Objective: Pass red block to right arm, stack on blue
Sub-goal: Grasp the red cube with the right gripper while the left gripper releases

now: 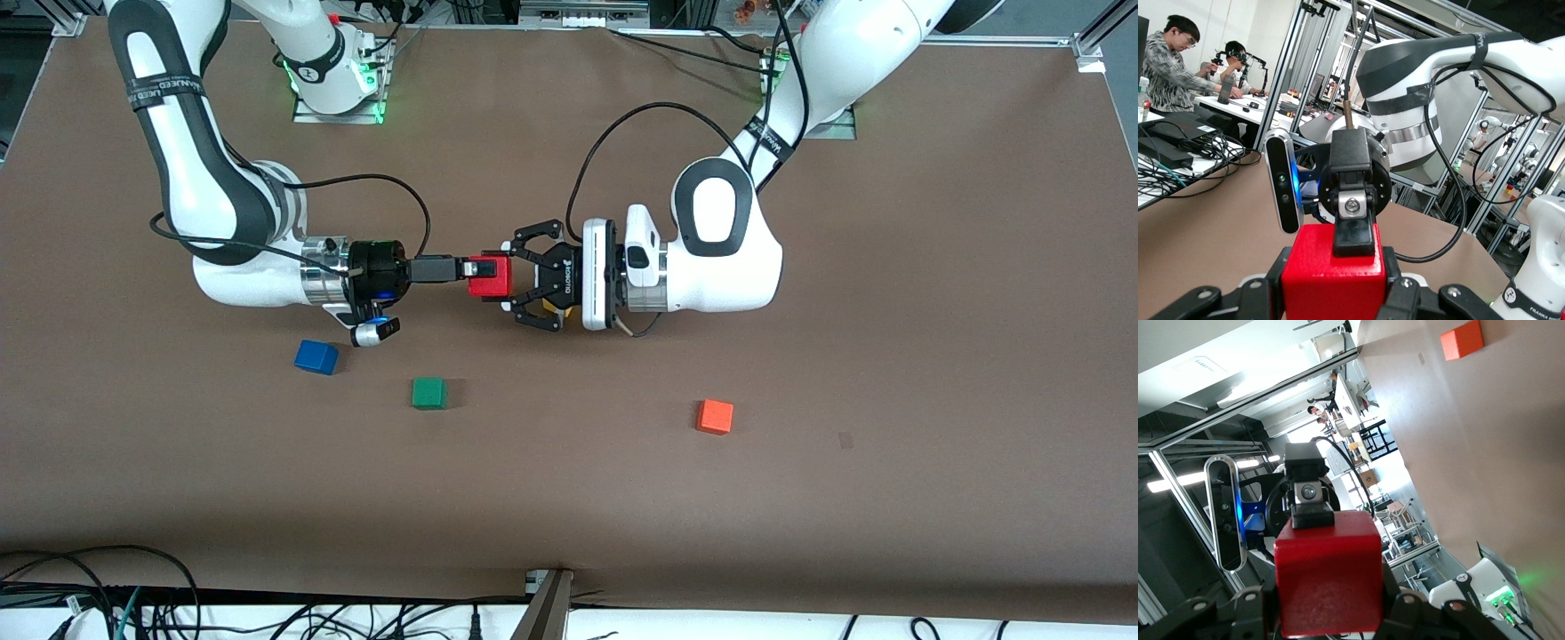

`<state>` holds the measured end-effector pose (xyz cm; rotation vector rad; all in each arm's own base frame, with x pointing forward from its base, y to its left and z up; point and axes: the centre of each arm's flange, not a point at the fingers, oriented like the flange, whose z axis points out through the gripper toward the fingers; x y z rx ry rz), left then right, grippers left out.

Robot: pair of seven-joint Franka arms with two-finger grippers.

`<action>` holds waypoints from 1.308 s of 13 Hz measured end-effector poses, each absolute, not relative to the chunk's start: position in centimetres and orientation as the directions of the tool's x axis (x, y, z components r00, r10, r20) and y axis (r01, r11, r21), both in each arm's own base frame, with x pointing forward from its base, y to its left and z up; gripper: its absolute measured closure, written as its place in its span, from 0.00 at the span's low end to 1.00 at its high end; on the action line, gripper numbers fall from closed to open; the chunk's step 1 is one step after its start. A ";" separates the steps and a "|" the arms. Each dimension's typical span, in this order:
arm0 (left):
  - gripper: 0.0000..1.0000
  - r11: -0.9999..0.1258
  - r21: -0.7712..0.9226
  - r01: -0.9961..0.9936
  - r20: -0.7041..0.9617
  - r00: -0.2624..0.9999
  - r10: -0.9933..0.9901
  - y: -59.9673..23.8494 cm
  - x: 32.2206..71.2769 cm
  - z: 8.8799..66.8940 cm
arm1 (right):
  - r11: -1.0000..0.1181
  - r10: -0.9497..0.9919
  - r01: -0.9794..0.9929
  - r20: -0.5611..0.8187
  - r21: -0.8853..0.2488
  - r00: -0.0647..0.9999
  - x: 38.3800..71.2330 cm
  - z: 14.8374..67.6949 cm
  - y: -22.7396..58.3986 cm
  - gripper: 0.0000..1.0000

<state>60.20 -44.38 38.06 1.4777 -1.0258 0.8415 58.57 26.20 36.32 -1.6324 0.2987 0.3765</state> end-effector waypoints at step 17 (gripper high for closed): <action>0.00 -0.132 0.281 -0.950 0.929 0.304 -0.212 -34.5 66.5 39.4 | -0.858 0.178 0.041 -0.222 -0.513 0.959 60.4 37.7 18.7 0.43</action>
